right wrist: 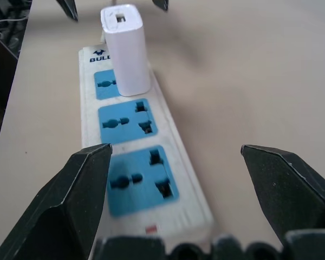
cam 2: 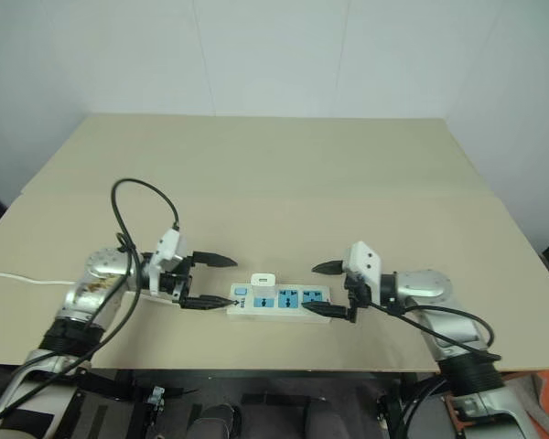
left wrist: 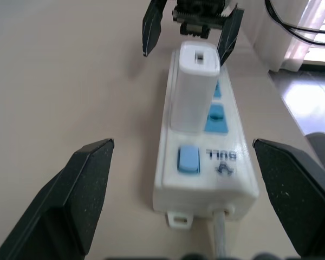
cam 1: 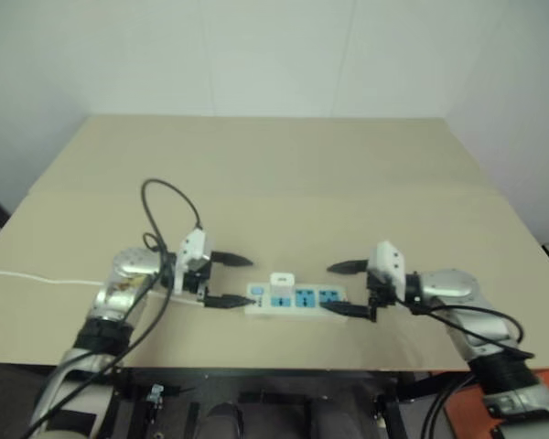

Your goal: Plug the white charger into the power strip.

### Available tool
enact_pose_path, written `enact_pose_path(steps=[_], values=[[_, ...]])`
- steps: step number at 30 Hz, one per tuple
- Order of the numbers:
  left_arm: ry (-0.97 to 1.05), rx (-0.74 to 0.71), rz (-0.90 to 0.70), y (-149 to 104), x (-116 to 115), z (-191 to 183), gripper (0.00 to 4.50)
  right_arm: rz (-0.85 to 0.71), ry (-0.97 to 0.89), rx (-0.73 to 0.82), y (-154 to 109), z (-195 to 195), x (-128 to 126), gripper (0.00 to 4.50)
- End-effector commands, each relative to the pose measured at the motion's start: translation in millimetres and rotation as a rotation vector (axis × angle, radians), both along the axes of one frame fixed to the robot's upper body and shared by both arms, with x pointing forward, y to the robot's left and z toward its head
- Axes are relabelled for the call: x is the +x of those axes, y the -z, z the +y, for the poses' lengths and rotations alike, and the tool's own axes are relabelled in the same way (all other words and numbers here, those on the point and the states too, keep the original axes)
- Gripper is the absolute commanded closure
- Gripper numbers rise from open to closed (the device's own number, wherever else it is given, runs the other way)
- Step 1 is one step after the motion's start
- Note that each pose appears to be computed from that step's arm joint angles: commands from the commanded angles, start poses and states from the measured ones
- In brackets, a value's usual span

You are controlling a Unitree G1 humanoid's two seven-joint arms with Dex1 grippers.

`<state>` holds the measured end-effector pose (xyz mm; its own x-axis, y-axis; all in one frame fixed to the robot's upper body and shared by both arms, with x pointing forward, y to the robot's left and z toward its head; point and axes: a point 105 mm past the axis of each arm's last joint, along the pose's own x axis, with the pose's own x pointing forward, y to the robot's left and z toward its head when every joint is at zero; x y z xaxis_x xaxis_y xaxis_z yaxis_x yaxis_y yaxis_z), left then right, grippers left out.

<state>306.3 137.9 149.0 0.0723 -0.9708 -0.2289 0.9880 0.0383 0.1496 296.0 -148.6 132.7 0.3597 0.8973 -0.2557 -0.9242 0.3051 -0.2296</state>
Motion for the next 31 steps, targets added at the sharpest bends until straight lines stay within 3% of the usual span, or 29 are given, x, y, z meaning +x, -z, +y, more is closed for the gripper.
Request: enact_pose_path(steps=[1, 6, 14, 31], values=[[0.013, -0.038, -0.044, -33.2, -8.0, 12.4, 0.02, -0.093, 0.048, 0.021, -33.0, -19.3, -10.4, 0.00], [-0.067, 0.020, -0.085, -45.6, -9.6, 39.7, 0.02, -0.123, 0.168, -0.016, -50.3, -56.0, -31.9, 0.00], [-0.212, 0.066, -0.057, -33.4, -12.9, 65.8, 0.02, -0.118, 0.321, -0.100, -56.5, -85.4, -63.6, 0.00], [-0.238, 0.087, -0.030, -30.6, -12.0, 57.1, 0.02, -0.209, 0.443, -0.058, -58.0, -94.1, -64.0, 0.00]])
